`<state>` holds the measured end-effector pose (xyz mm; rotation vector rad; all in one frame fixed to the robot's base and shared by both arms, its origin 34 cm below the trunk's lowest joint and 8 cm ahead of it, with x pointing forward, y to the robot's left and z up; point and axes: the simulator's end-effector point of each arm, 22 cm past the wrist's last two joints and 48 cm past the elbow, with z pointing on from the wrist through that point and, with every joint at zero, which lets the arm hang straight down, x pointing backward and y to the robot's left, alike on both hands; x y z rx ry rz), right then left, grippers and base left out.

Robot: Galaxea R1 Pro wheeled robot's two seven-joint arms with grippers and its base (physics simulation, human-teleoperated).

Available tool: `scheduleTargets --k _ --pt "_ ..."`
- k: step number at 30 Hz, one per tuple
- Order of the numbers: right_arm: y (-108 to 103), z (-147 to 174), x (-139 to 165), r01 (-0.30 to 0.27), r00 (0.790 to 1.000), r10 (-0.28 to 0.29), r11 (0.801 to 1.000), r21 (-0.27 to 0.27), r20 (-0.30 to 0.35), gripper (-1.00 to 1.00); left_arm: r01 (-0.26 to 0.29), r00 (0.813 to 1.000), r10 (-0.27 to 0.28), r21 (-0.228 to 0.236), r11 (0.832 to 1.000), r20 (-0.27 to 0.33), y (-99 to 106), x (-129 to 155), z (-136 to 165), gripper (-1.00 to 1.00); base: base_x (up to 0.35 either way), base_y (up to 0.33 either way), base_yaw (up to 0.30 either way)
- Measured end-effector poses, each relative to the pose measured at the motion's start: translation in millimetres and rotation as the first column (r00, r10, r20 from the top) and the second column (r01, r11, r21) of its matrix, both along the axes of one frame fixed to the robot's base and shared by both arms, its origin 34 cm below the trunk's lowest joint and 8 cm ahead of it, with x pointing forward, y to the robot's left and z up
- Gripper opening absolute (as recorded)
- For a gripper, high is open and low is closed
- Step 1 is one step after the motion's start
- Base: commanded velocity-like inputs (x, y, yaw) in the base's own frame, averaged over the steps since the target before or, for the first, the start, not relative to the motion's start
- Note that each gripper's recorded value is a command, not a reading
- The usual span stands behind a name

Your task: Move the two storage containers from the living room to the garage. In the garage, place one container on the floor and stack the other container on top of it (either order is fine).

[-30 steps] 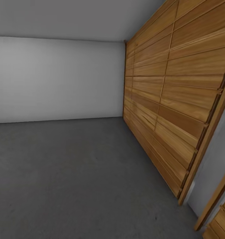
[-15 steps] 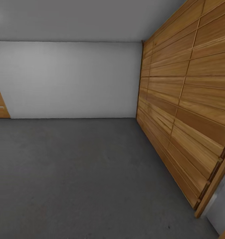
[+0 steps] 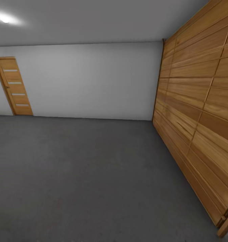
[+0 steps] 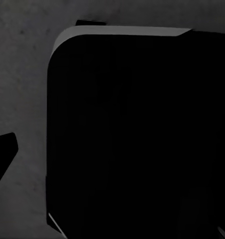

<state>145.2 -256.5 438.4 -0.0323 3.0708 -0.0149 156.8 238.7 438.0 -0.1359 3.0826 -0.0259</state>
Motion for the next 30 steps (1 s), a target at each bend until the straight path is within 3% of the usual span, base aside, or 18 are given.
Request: scheduleTargets --k 14,30 --pt "0.7 0.0 0.5 0.005 1.0 -0.005 1.0 0.001 0.002 1.0 -0.017 1.0 0.017 -0.01 1.0 0.003 -3.8 0.8 0.1 1.0 0.0 0.0 0.283" --pt "0.7 0.0 0.7 0.007 1.0 -0.007 1.0 0.0 0.003 1.0 -0.147 0.989 0.147 -0.008 0.989 0.002 0.4 1.0 0.0 1.0 0.0 0.0 0.283"
